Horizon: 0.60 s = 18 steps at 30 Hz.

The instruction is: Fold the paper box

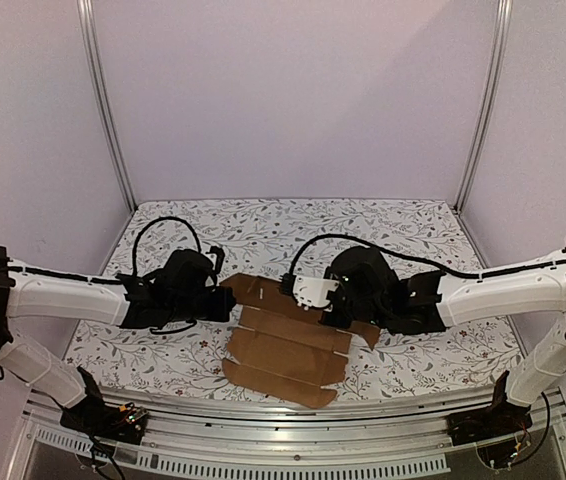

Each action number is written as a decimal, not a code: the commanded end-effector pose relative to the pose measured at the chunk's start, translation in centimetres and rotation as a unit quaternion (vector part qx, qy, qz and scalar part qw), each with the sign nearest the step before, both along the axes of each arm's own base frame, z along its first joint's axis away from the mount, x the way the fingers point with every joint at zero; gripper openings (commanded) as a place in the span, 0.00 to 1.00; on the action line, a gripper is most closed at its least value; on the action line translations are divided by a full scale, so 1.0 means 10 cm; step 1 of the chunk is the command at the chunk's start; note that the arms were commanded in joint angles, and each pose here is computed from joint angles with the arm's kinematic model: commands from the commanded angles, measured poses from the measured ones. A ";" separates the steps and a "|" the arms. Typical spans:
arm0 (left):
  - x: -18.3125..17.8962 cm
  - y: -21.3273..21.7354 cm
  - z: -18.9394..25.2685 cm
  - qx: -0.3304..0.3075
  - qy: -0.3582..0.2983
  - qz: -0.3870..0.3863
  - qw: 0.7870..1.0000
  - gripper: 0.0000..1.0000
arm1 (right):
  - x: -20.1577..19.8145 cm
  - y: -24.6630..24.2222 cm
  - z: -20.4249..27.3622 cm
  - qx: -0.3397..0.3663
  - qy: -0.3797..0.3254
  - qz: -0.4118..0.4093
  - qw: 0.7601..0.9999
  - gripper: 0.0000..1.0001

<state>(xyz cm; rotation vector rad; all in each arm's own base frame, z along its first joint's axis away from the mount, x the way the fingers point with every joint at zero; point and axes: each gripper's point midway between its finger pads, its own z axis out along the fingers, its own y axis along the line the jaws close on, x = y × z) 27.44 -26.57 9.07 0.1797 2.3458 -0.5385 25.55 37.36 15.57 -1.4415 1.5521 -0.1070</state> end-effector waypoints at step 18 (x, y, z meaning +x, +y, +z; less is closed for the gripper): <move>0.10 0.01 -0.36 0.020 0.002 0.018 1.000 0.00 | -0.13 -0.01 0.10 0.045 0.025 0.002 0.999 0.00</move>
